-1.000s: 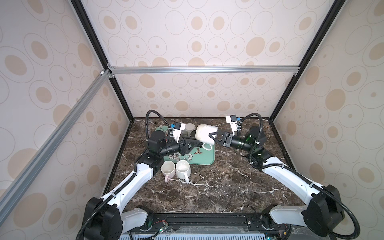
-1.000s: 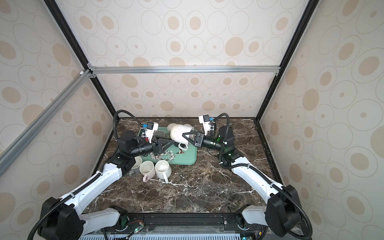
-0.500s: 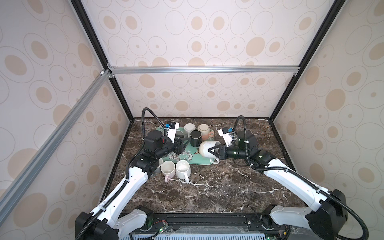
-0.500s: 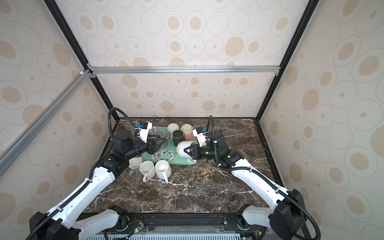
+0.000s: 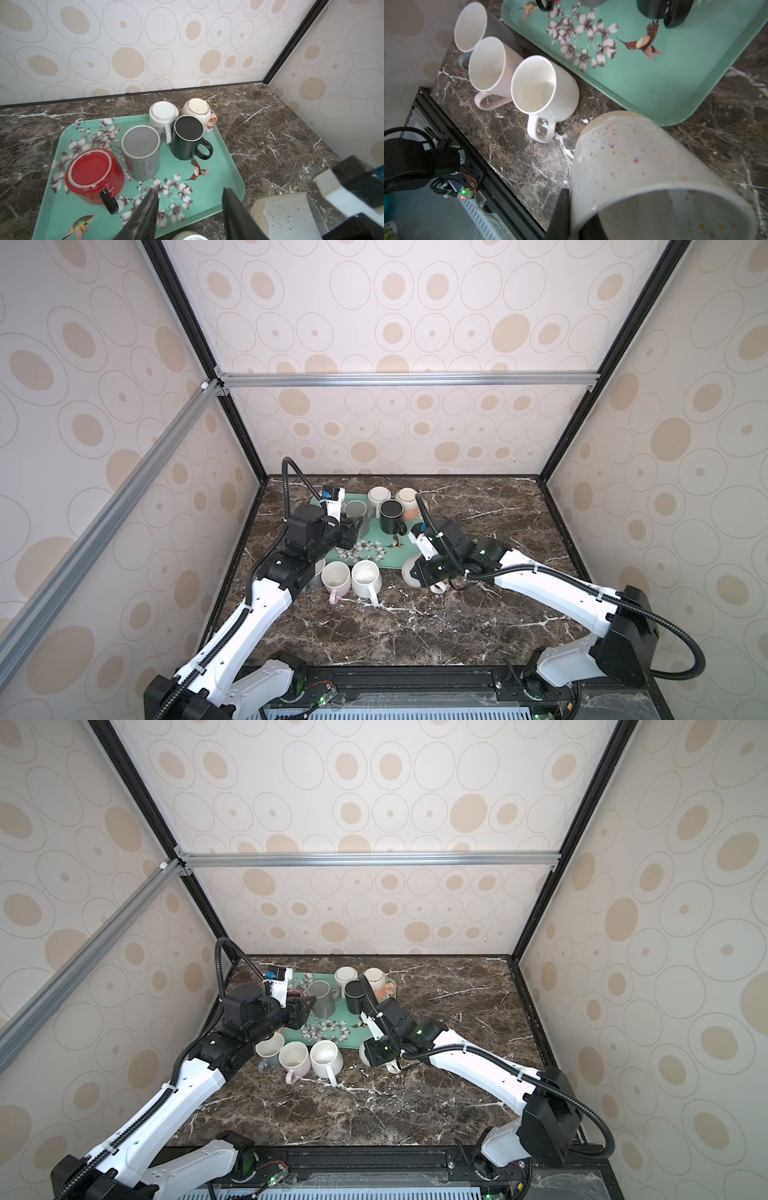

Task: Turn the mug right side up
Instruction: 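Lower the speckled mug upright beside the white mug with the right gripper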

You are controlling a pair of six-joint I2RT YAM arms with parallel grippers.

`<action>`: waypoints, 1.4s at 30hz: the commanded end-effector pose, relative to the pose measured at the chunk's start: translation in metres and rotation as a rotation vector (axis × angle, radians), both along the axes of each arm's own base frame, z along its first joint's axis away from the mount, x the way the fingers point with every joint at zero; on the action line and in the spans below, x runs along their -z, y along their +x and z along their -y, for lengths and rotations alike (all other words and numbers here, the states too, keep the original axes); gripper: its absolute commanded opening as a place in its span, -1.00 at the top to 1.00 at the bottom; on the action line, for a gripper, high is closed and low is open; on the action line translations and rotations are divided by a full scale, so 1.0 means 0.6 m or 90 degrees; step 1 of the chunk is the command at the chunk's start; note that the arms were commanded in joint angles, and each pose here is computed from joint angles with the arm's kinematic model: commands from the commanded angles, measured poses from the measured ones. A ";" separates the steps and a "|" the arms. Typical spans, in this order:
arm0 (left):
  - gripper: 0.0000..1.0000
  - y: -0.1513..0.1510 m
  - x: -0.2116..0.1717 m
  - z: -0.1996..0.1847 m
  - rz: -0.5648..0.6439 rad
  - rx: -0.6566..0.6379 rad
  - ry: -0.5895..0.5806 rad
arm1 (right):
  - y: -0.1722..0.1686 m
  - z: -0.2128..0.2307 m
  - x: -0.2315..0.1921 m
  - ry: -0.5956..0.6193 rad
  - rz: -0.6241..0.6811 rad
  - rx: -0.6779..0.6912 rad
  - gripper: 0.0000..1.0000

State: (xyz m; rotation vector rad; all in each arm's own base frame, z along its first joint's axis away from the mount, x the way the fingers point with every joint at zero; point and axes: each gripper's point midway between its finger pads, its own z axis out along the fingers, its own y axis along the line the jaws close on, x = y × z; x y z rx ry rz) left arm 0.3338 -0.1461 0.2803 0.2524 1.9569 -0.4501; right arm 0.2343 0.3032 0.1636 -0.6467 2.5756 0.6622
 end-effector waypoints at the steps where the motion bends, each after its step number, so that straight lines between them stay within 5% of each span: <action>1: -0.02 -0.003 -0.020 -0.013 0.019 -0.015 0.015 | 0.013 -0.028 -0.028 0.035 0.020 -0.005 1.00; 42: -0.03 -0.004 0.008 -0.021 0.006 -0.021 0.039 | 0.048 -0.105 0.083 -0.010 -0.049 -0.039 0.93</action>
